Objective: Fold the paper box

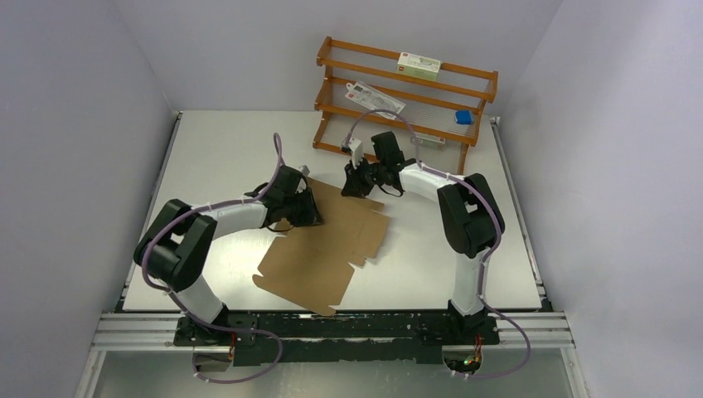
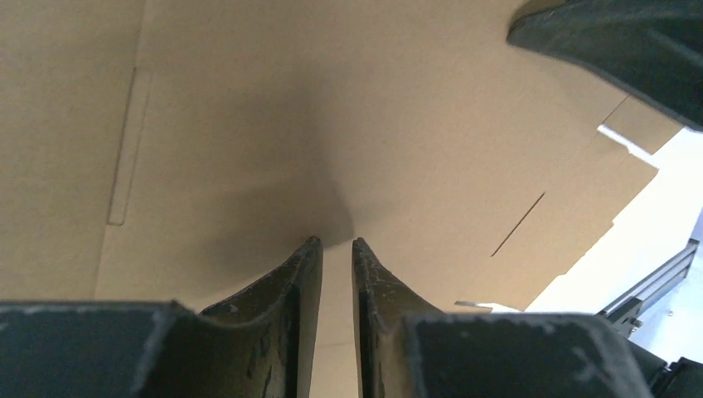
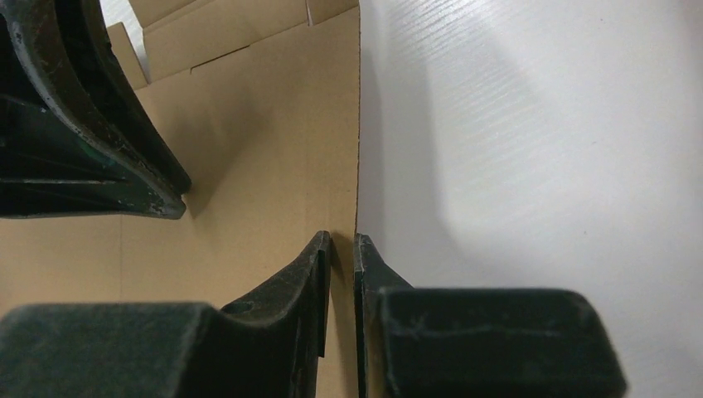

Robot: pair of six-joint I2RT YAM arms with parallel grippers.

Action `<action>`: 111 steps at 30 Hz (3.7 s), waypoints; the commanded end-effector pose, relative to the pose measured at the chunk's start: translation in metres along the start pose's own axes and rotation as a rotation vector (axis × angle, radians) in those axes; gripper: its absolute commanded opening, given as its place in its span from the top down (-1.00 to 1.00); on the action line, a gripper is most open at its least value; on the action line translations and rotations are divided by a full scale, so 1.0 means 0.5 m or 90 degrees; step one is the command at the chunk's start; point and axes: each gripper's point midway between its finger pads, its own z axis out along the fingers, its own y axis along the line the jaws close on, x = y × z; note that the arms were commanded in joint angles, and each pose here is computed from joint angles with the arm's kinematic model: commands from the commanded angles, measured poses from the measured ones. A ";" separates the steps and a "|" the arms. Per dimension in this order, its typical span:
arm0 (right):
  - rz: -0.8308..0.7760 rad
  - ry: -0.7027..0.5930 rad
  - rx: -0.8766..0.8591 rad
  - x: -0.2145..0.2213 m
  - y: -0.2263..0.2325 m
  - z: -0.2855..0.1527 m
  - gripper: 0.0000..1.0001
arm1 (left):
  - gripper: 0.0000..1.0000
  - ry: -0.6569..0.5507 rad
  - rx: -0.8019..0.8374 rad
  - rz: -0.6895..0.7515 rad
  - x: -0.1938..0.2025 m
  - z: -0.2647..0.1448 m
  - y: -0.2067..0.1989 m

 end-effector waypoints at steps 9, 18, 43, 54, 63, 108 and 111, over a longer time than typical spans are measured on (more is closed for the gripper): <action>-0.128 0.005 0.075 0.004 0.006 0.002 1.00 | 0.53 -0.013 0.047 -0.032 -0.002 0.061 -0.022; -0.250 -0.023 0.116 0.004 0.040 -0.013 1.00 | 0.53 0.011 0.031 -0.050 0.032 0.085 0.007; -0.343 0.075 0.269 0.039 0.051 0.012 1.00 | 0.42 -0.024 0.030 -0.038 0.009 0.042 -0.003; -0.285 0.079 0.225 0.021 0.031 0.009 1.00 | 0.26 -0.031 -0.050 0.001 0.028 -0.080 0.048; -0.304 0.072 0.227 -0.005 0.024 0.018 1.00 | 0.45 -0.013 -0.020 -0.027 0.065 -0.063 0.053; -0.342 0.078 0.191 0.032 0.266 -0.015 1.00 | 0.74 0.012 -0.035 -0.107 0.103 0.052 0.099; -0.346 0.072 0.200 0.028 0.268 -0.016 1.00 | 0.74 0.011 -0.032 -0.108 0.104 0.052 0.099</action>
